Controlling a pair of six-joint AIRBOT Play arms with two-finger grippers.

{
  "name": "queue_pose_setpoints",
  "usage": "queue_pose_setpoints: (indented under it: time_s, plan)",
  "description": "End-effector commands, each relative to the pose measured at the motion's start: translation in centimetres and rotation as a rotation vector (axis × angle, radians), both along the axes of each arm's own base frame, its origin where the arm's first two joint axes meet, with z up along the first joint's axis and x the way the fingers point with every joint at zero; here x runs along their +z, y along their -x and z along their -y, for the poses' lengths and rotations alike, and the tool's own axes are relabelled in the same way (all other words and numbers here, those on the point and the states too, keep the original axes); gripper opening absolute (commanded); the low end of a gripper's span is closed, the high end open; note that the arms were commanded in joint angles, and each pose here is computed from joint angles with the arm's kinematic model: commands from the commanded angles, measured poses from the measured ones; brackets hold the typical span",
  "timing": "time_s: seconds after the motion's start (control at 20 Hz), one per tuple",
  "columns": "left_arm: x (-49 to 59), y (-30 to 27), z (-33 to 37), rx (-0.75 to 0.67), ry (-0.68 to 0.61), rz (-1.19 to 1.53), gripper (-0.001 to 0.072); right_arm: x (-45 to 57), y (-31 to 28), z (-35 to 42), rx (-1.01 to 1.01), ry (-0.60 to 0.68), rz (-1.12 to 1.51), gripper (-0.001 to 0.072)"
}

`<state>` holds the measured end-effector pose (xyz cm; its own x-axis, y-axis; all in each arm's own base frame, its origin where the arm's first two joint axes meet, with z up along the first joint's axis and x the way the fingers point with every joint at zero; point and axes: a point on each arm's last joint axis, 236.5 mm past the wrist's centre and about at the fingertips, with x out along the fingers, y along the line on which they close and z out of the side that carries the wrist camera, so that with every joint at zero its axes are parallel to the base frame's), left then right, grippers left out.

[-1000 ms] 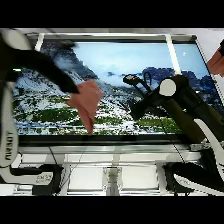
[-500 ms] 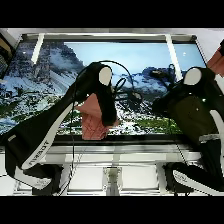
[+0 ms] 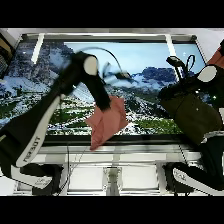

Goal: Fold the clothes and pants, and hang the long-sleeved shirts on hangers.

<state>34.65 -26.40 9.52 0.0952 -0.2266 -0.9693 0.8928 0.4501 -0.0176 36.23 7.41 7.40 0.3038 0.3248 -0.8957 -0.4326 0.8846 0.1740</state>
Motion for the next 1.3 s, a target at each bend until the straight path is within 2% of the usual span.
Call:
queue_pose_setpoints:
  time_s: [0.0, 0.05, 0.1, 0.15, 0.2, 0.35, 0.45, 0.55, 0.6, 0.7, 0.8, 1.1, 1.2, 1.25]
  plan:
    - [7.4, -12.8, -11.7, 0.465, -0.020, 0.390, 0.0019, 0.6, -0.5, -0.9, -0.011, -0.055, 0.021, 0.0201]
    - [10.8, -13.4, -10.9, 0.457, 0.139, 0.411, 0.0019, 0.8, -0.5, -1.3, -0.010, -0.074, 0.022, 0.0201]
    - [13.7, -13.0, -9.1, 0.386, 0.279, 0.426, 0.0018, 1.0, -0.6, -1.7, -0.011, -0.093, 0.026, 0.0201]
    - [15.7, -11.6, -6.8, 0.271, 0.376, 0.425, 0.0018, 1.2, -0.7, -2.1, -0.011, -0.115, 0.029, 0.0201]
    - [15.7, -10.0, -5.4, 0.181, 0.392, 0.395, 0.0018, 1.4, -0.7, -2.5, -0.011, -0.133, 0.029, 0.0201]
    - [8.7, -3.3, -1.6, -0.130, 0.250, 0.162, 0.0018, 1.7, -0.4, -3.2, -0.006, -0.165, 0.016, 0.0201]
    - [2.6, 2.8, 0.6, -0.257, 0.156, -0.101, 0.0018, 1.5, 0.2, -3.3, 0.004, -0.165, -0.005, 0.0201]
    - [-2.7, 8.5, 0.5, -0.357, -0.005, -0.322, 0.0019, 1.3, 0.4, -3.1, 0.009, -0.152, -0.017, 0.0201]
    - [-4.9, 9.6, -0.4, -0.373, -0.108, -0.345, 0.0019, 1.2, 0.4, -2.8, 0.012, -0.139, -0.015, 0.0204]
    - [-7.6, 10.0, -3.4, -0.354, -0.320, -0.342, 0.0019, 1.0, 0.4, -2.5, 0.025, -0.116, -0.009, 0.0416]
    - [-8.0, 10.5, -4.5, -0.313, -0.346, -0.365, 0.0019, 1.1, 0.0, -2.4, 0.050, -0.106, 0.020, 0.0422]
    - [-4.8, 8.5, -8.6, -0.105, -0.258, -0.320, 0.0020, -0.5, -3.6, -4.8, 0.019, -0.190, 0.063, 0.0421]
    - [-3.2, 7.7, -10.4, -0.042, -0.227, -0.284, 0.0020, -3.5, -3.3, -7.3, 0.112, -0.176, 0.006, 0.0421]
    - [-2.7, 7.4, -11.2, -0.014, -0.214, -0.269, 0.0020, -5.1, -2.4, -8.8, 0.235, -0.150, -0.011, 0.0421]
